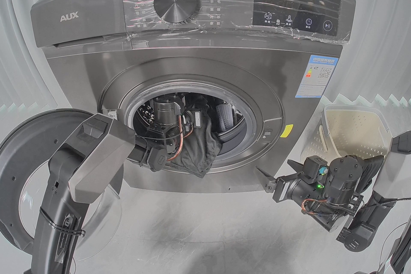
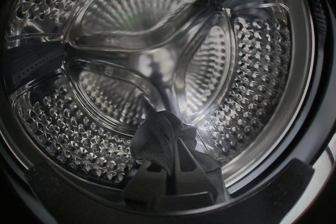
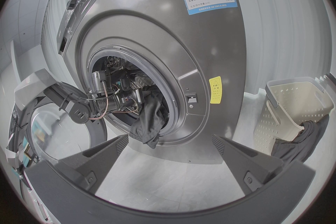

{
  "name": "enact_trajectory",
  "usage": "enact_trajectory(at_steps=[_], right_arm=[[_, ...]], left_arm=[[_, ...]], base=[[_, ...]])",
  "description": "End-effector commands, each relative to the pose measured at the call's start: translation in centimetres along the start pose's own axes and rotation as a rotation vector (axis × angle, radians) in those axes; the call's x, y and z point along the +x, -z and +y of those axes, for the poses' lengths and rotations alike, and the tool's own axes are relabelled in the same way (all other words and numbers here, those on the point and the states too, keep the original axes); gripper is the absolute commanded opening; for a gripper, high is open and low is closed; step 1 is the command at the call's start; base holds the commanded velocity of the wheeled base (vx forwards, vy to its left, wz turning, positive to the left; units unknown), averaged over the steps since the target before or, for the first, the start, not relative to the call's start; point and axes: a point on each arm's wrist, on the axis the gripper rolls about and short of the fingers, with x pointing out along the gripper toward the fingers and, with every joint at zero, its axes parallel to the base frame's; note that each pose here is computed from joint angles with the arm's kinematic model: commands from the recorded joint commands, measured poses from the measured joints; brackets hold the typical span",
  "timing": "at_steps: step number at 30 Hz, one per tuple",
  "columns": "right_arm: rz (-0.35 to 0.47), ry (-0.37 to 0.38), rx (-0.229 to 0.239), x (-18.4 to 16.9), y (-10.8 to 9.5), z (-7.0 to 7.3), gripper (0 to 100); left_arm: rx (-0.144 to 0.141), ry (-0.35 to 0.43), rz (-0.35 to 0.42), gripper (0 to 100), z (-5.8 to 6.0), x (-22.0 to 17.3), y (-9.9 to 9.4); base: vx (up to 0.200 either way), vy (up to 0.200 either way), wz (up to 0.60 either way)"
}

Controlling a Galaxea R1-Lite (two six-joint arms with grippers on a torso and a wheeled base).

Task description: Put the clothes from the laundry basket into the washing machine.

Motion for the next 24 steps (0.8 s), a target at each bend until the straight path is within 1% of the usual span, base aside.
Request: enact_trajectory(at_steps=[1,4,6,7,9,10,11,12,13,14,15,16,17,18,24], right_arm=[[0.0,0.007,0.001,0.1,0.0,-0.2,100],[0.001,0.012,0.0,0.1,0.0,-0.3,100],[0.001,0.012,0.001,0.1,0.0,-0.3,100],[0.004,0.012,0.001,0.1,0.1,-0.4,100],[0.005,0.013,0.0,0.1,0.1,-0.4,100],[0.005,0.013,0.0,0.1,0.1,-0.4,100],[0.005,0.013,0.0,0.1,0.1,-0.4,100],[0.007,0.013,0.0,0.2,0.2,-0.4,100],[0.007,0.013,0.0,0.2,0.2,-0.4,100],[0.008,0.012,-0.001,0.1,0.2,-0.3,100],[0.008,0.012,-0.001,0.1,0.2,-0.3,100],[0.009,0.011,-0.001,0.1,0.2,-0.3,100],[0.009,0.011,-0.001,0.1,0.2,-0.3,100],[0.008,0.012,-0.001,0.2,0.2,-0.3,100],[0.009,0.011,-0.001,0.1,0.2,-0.3,100]], left_arm=[[-0.001,-0.013,-0.005,100,0.5,0.4,0.4],[-0.012,-0.012,-0.002,100,0.5,0.2,0.4],[-0.018,-0.007,0.009,100,0.2,-0.2,0.3],[-0.021,0.01,0.034,100,-0.1,-1.1,-0.1],[-0.013,0.035,0.066,100,-0.6,-2.3,-0.4],[-0.007,0.066,0.1,100,-1.0,-3.2,-0.3],[-0.007,0.066,0.1,100,-1.0,-3.2,-0.3],[0.003,0.13,0.183,100,-1.7,-4.9,0.4],[0.004,0.136,0.189,100,-1.8,-5.1,0.5],[0.013,0.168,0.258,100,-2.0,-6.6,1.0],[0.013,0.168,0.258,100,-2.0,-6.6,1.0],[0.024,0.191,0.314,100,-2.2,-7.7,1.7],[0.026,0.196,0.327,100,-2.3,-7.9,1.9],[0.037,0.206,0.361,100,-2.3,-8.4,2.6],[0.047,0.198,0.409,100,-2.1,-8.2,3.9]], base=[[0.0,0.0,0.0],[0.0,0.0,0.0],[0.0,0.0,0.0],[0.0,0.0,0.0],[0.0,0.0,0.0],[0.0,0.0,0.0],[0.0,0.0,0.0],[0.0,0.0,0.0],[0.0,0.0,0.0],[0.0,0.0,0.0],[0.0,0.0,0.0],[0.0,0.0,0.0],[0.0,0.0,0.0],[0.0,0.0,0.0],[0.0,0.0,0.0]])
